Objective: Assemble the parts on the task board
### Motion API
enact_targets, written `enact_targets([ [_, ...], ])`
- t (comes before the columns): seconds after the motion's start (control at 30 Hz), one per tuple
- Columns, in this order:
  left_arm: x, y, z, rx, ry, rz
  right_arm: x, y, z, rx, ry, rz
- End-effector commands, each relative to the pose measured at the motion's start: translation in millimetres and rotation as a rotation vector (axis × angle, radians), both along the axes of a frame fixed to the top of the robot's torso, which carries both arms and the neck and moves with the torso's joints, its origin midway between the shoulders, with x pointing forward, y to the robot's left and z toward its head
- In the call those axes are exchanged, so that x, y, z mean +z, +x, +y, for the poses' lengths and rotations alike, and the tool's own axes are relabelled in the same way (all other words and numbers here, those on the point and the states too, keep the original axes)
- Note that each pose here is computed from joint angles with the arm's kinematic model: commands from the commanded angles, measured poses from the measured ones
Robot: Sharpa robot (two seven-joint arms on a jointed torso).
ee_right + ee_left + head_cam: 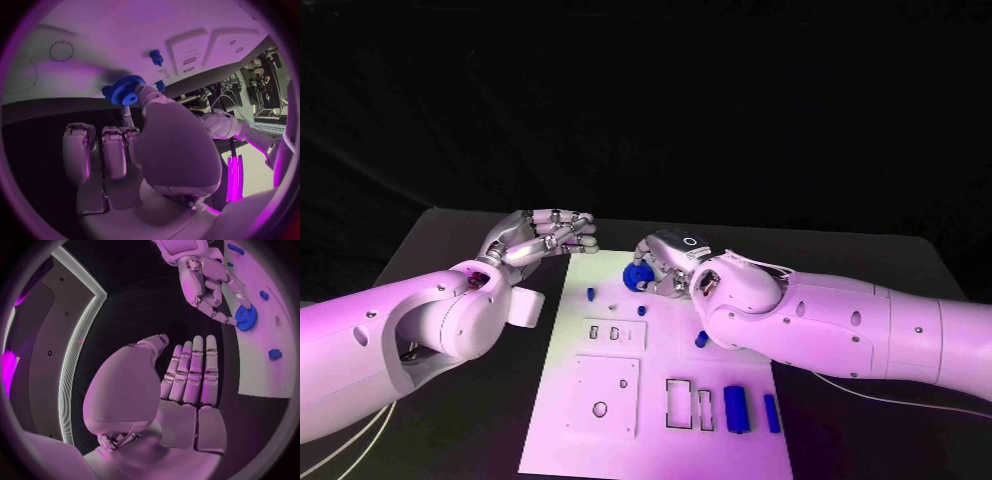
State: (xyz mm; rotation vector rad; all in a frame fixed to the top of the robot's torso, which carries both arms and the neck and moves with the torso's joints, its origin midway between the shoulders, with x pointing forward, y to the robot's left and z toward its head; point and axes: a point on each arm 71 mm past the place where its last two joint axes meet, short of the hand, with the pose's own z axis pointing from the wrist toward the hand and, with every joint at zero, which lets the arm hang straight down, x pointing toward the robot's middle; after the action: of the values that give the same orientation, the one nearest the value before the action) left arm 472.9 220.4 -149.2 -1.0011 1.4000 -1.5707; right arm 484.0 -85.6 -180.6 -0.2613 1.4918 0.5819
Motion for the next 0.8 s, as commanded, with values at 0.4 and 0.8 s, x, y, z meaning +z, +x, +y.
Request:
enact_targets([
  [0.4,1.1,-0.3,-2.8,-0.022,-0.011,-0.002,-5.8,5.4,2.7,0.005,-0.015,0.009],
  [0.8,0.9,-0.1,-2.6,-0.022,-0.010,-0.001,-8.1,7.4,4.4,0.007,-0.013,0.022],
])
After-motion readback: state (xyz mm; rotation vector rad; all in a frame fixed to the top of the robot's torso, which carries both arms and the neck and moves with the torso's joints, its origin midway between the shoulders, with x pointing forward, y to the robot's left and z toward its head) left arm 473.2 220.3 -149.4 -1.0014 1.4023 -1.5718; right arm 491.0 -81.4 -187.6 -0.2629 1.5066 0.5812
